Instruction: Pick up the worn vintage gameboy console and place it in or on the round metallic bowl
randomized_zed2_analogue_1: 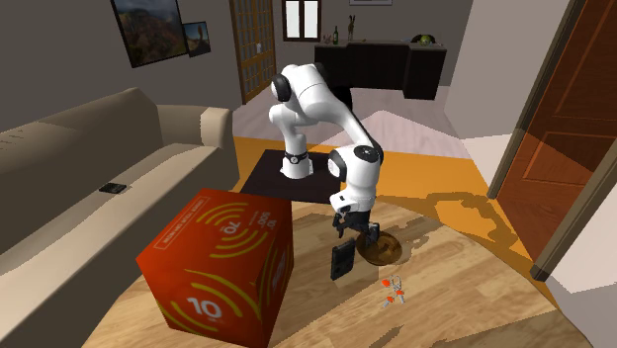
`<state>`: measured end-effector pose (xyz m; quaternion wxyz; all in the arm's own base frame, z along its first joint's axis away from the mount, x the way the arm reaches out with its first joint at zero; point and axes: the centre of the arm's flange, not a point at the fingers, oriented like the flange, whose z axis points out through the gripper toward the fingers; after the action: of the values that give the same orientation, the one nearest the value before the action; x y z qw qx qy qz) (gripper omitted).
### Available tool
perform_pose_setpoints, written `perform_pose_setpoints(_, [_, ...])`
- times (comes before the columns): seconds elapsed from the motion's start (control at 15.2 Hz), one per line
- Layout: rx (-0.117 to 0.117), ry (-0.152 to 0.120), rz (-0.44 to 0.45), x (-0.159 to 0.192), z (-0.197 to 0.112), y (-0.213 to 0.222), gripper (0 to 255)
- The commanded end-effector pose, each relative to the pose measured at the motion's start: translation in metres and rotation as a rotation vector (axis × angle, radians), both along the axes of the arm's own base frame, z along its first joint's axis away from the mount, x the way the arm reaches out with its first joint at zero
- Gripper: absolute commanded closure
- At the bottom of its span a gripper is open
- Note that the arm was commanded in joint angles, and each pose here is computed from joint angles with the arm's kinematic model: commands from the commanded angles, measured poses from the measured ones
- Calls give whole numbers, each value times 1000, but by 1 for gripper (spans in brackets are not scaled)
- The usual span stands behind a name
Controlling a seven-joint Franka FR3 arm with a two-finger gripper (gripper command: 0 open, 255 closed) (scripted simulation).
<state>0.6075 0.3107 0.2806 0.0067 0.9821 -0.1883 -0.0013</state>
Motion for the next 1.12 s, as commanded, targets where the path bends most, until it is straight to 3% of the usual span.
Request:
perform_pose_setpoints(0.0, [0, 0, 0, 0, 0, 0, 0])
perform_pose_setpoints(0.2, [0, 0, 0, 0, 0, 0, 0])
perform_pose_setpoints(0.26, [0, 0, 0, 0, 0, 0, 255])
perform_pose_setpoints(0.86, [0, 0, 0, 0, 0, 0, 255])
perform_pose_setpoints(1.06, [0, 0, 0, 0, 16, 0, 255])
